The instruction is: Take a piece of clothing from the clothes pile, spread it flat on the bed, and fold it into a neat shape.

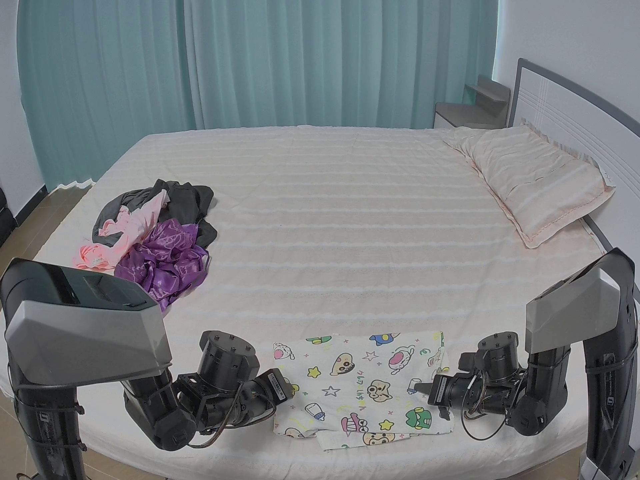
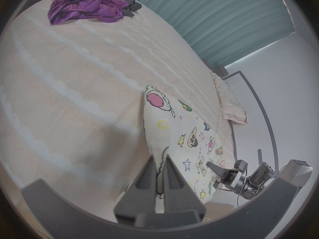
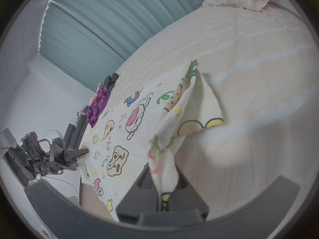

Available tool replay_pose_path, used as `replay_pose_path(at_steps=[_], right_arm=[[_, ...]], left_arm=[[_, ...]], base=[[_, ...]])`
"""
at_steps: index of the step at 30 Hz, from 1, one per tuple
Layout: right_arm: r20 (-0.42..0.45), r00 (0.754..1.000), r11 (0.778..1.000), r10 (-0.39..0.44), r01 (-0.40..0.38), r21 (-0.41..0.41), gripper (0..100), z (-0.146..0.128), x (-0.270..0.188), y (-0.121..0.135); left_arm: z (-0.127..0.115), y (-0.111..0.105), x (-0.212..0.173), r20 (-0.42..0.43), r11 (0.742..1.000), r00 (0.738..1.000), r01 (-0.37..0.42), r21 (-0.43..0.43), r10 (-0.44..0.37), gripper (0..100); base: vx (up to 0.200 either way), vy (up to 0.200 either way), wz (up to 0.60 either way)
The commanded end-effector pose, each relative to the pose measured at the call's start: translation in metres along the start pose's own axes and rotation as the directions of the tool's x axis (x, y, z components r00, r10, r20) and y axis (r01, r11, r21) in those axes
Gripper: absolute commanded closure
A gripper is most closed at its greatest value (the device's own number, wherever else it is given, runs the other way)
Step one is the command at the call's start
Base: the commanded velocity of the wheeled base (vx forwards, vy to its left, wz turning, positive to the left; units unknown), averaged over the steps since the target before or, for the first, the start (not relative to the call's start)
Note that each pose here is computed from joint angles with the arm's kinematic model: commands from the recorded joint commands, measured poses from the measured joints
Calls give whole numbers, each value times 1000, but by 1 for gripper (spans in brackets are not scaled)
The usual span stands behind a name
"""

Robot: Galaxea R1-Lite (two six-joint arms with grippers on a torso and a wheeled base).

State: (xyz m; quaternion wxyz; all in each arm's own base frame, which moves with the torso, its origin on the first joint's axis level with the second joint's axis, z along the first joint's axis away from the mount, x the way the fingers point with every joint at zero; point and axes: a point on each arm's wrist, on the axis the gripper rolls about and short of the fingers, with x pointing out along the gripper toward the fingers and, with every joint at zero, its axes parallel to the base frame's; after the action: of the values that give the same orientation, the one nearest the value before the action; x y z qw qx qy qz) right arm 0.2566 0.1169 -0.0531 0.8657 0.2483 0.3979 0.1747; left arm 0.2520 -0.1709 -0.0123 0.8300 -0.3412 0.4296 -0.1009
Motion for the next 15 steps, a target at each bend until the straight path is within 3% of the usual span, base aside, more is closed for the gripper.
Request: replay_pose_path(at_steps=[1,11,15], right_arm=[[4,1000,1000,1,-1,-1,100,1,0,1],[36,999,1000,21,-20,-10,100,3,2,3],[40,999,1000,25,-25,-11,100,4,2,3]], left_arm=[[2,0,1,8,1000,1000,2,-4,-2,100],[12,2,0,36,1000,999,5,-28,-4,100],[12,4,0,36,1000,999,-4,-29,5,100]], base=[[0,0,0],[0,0,0],[0,200,0]])
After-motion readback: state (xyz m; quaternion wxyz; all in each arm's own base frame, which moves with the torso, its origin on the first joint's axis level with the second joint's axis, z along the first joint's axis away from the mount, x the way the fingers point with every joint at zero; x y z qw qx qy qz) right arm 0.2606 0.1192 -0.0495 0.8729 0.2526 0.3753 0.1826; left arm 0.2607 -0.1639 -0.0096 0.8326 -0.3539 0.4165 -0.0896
